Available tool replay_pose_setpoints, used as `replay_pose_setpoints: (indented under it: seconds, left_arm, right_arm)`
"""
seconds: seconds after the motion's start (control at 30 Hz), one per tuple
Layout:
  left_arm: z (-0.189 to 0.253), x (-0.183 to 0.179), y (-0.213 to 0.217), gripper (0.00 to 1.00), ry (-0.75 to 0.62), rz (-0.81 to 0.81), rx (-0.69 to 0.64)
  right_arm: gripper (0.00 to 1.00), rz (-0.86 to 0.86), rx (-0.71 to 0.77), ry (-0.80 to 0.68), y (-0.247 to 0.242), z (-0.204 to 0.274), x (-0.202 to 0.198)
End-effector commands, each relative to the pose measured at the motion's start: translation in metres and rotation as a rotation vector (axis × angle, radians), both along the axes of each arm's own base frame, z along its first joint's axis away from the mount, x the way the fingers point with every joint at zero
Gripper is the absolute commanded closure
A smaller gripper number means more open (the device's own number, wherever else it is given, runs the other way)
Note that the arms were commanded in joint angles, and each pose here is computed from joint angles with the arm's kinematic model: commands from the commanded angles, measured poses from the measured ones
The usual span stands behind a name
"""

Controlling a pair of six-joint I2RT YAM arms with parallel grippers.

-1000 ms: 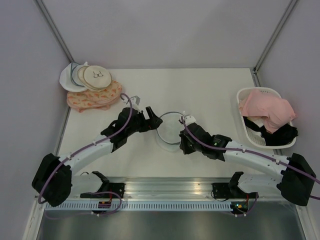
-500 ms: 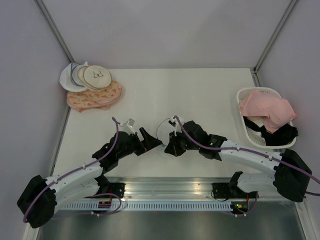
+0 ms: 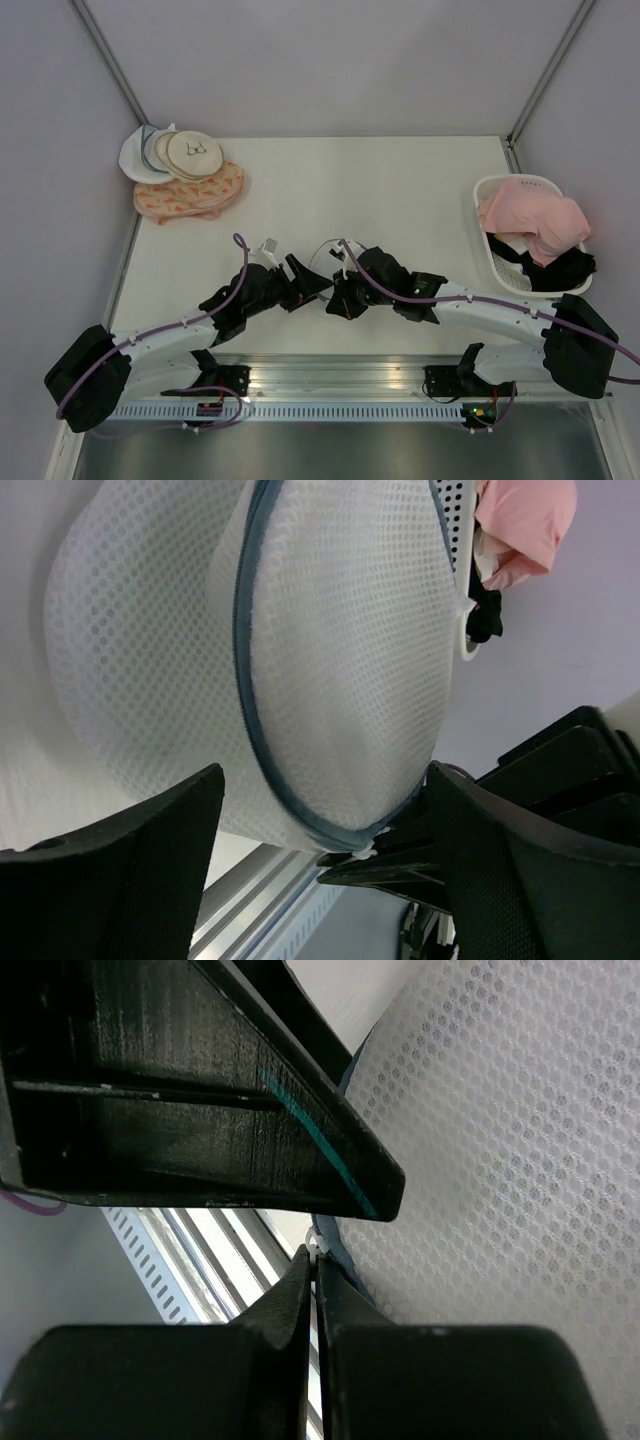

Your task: Unzip the laundry bag and remove the bra

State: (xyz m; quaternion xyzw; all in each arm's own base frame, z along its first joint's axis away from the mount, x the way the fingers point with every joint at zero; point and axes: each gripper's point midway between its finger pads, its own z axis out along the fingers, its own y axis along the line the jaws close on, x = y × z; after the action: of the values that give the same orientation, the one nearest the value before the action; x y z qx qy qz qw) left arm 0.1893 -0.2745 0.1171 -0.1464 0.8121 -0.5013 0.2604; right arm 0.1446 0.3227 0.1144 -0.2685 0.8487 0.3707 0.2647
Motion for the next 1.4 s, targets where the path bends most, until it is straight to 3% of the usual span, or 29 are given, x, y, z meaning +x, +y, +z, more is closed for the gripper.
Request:
replay_pose_setpoints:
  seconds: [0.0, 0.13, 0.23, 0.4, 0.67, 0.9, 1.03, 1.07, 1.2, 1.23, 1.33, 1.37]
  left_arm:
    - [0.030, 0.005, -0.011, 0.21, -0.041, 0.006, -0.124]
    - [0.030, 0.007, -0.005, 0.43, -0.055, 0.035, -0.115]
    - [0.027, 0.009, 0.000, 0.70, -0.059, 0.058, -0.092]
    - [0.025, 0.010, 0.006, 0.95, -0.067, 0.081, -0.067]
    - [0.018, 0.008, 0.016, 0.98, -0.064, 0.102, -0.027]
    - [0.023, 0.010, 0.022, 0.98, -0.092, 0.120, 0.001]
    - [0.024, 0.008, 0.021, 0.98, -0.105, 0.096, 0.014]
    - [0.023, 0.007, 0.020, 0.96, -0.112, 0.086, 0.026]
    - [0.029, 0.005, 0.016, 0.37, -0.159, 0.045, 0.030]
    - [0.031, 0.006, 0.017, 0.16, -0.167, 0.047, 0.033]
    - [0.025, 0.014, 0.039, 0.01, -0.201, 0.145, 0.101]
    - [0.025, 0.014, 0.039, 0.01, -0.200, 0.146, 0.101]
  right_arm:
    - [1.00, 0.029, 0.021, -0.028, 0.010, 0.005, 0.001]
    - [1.00, 0.009, -0.028, -0.032, 0.003, -0.002, 0.001]
    - [1.00, -0.013, -0.056, -0.037, -0.004, -0.003, 0.001]
    - [1.00, -0.056, -0.103, -0.040, -0.021, -0.004, -0.001]
    - [1.00, -0.192, -0.239, -0.039, -0.065, -0.014, 0.001]
    - [1.00, -0.579, -0.514, -0.154, -0.135, -0.024, 0.045]
    - [1.00, -0.654, -0.544, -0.173, -0.145, -0.026, 0.056]
    - [1.00, -0.657, -0.532, -0.175, -0.142, -0.026, 0.059]
    - [1.00, -0.654, -0.549, -0.185, -0.141, -0.032, 0.064]
    - [1.00, -0.656, -0.554, -0.187, -0.142, -0.034, 0.066]
    - [1.00, -0.657, -0.573, -0.165, -0.147, -0.048, 0.069]
    - [1.00, -0.656, -0.578, -0.164, -0.148, -0.050, 0.068]
